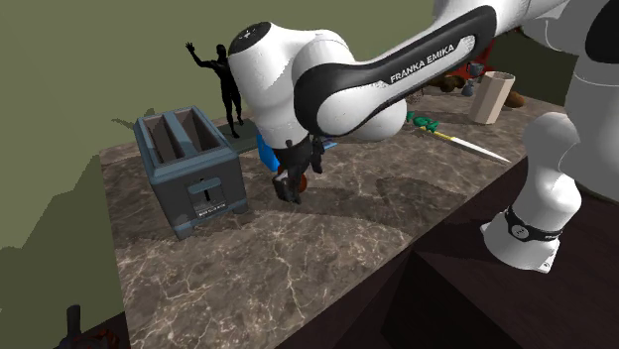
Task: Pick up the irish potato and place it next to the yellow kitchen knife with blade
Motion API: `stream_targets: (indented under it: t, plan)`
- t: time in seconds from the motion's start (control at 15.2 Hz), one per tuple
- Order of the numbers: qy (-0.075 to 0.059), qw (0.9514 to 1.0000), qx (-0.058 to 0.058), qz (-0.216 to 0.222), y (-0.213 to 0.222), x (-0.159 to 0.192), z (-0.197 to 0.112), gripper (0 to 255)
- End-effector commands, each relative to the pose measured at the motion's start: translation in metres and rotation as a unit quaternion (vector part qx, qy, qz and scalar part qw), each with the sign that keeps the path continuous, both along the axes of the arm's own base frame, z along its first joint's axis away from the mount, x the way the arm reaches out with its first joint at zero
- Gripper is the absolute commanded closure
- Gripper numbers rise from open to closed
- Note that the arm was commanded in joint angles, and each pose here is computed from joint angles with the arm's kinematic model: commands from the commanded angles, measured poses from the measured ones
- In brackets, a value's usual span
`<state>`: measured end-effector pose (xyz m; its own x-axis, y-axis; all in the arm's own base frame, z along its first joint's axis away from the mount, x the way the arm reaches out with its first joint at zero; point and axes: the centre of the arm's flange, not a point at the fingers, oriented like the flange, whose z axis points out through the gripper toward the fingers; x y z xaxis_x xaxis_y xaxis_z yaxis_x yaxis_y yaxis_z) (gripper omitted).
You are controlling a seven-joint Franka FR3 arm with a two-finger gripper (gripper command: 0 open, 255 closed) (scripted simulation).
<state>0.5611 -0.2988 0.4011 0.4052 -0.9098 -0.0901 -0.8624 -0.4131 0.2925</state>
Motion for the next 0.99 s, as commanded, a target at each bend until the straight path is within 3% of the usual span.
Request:
stream_targets:
  t: [0.0, 0.26, 0.59, 0.92]
  plan:
    - [0.002, 0.9993, -0.005, -0.038, -0.027, 0.000, -0.009, 0]
    - [0.005, 0.9937, -0.014, -0.111, -0.082, -0.003, -0.025, 0]
    - [0.008, 0.9809, -0.025, -0.193, -0.142, -0.017, -0.041, 0]
    - [0.008, 0.9809, -0.025, -0.193, -0.142, -0.025, -0.066, 0]
